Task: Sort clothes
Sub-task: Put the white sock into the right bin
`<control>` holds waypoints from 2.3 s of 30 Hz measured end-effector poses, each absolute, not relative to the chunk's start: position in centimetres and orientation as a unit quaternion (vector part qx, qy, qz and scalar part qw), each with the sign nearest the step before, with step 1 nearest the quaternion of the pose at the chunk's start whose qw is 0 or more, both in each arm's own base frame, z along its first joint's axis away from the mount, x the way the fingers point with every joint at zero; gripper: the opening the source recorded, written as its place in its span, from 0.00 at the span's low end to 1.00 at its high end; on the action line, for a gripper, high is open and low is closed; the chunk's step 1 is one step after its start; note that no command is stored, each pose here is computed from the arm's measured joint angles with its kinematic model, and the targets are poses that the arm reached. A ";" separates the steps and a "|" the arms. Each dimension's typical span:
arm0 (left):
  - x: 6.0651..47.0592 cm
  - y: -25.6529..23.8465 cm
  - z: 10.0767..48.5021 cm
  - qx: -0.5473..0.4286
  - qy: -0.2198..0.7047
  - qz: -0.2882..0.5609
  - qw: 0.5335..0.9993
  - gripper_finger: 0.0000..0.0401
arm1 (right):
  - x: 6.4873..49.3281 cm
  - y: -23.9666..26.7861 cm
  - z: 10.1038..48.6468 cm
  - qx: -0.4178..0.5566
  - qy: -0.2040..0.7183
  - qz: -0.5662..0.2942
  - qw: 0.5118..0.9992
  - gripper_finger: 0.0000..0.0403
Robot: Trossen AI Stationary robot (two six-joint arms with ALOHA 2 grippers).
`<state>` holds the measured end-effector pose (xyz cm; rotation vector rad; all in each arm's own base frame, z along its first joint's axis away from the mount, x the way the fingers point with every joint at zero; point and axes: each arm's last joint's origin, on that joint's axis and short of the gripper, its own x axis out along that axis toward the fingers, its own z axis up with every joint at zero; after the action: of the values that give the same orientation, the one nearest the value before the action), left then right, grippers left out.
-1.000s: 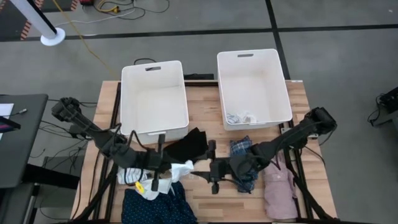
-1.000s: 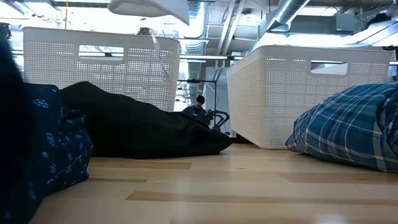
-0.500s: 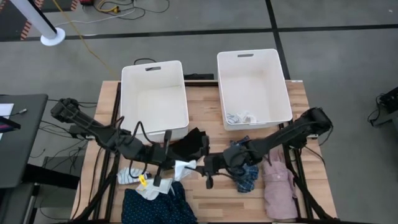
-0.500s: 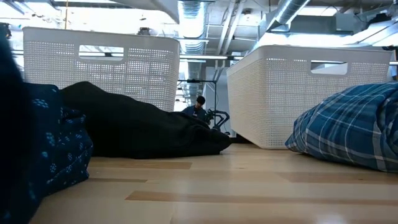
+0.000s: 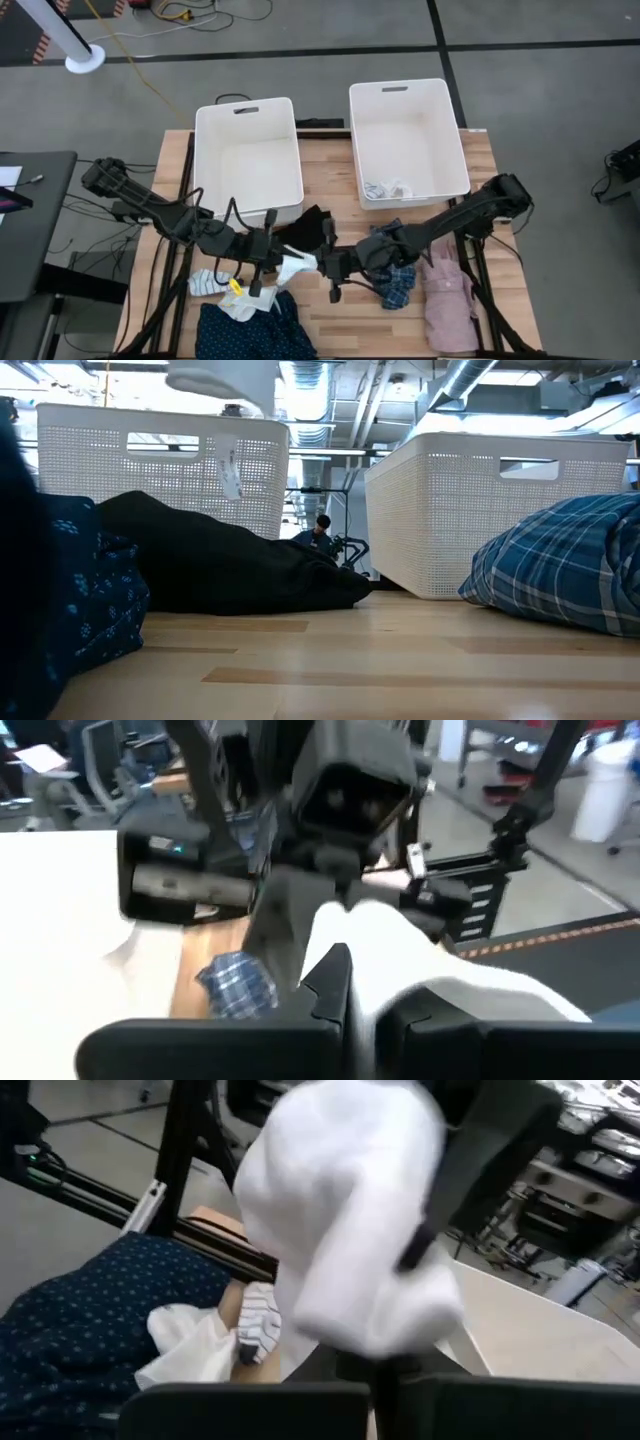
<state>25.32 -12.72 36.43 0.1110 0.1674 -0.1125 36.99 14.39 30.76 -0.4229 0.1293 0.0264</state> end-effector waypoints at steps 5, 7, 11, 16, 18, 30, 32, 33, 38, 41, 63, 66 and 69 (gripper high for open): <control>24.6 -13.3 36.3 0.085 0.108 -0.016 0.990 0.17 | 35.6 14.1 31.8 -0.223 0.091 -0.017 0.970 0.00; 24.3 -13.6 36.3 0.096 0.118 0.003 0.988 0.24 | 34.7 14.1 32.6 -0.230 0.097 -0.032 0.968 0.00; 23.5 -14.2 35.9 0.103 0.139 0.017 0.985 0.38 | 32.9 13.8 34.1 -0.247 0.112 -0.068 0.960 0.00; 22.5 -14.9 35.1 0.085 0.177 0.006 0.981 0.50 | 30.3 12.9 36.3 -0.256 0.120 -0.125 0.951 0.00; 22.0 -15.2 34.6 0.079 0.199 0.002 0.977 0.52 | 29.4 12.4 37.0 -0.255 0.125 -0.148 0.947 0.00; 19.7 -16.7 30.5 -0.031 0.384 -0.043 0.922 0.52 | 23.9 8.0 39.5 -0.199 0.169 -0.243 0.934 0.00; 19.5 -17.2 29.5 -0.044 0.409 -0.055 0.910 0.52 | 23.2 7.4 39.6 -0.189 0.178 -0.251 0.932 0.00; 19.5 -17.4 28.9 -0.050 0.421 -0.056 0.904 0.52 | 23.0 7.0 39.6 -0.184 0.182 -0.257 0.931 0.00; 19.2 -18.4 26.4 -0.081 0.468 -0.057 0.878 0.52 | 22.1 5.5 39.3 -0.167 0.207 -0.281 0.922 0.00; 19.0 -19.0 25.1 -0.091 0.488 -0.051 0.866 0.52 | 21.6 4.8 39.1 -0.156 0.224 -0.296 0.915 0.00; 20.7 -20.5 18.3 -0.037 0.597 0.021 0.801 0.52 | 19.7 1.7 36.7 -0.070 0.332 -0.367 0.866 0.02; 20.9 -20.3 18.3 -0.036 0.594 0.027 0.803 0.49 | 19.5 1.3 36.4 -0.056 0.348 -0.366 0.861 0.02; 20.9 -20.3 18.3 -0.033 0.594 0.025 0.803 0.40 | 19.5 1.1 36.3 -0.041 0.359 -0.356 0.862 0.02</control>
<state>20.90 -20.28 18.27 -0.0708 1.2723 0.0536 19.52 1.10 36.33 -0.0863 0.7528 -0.7462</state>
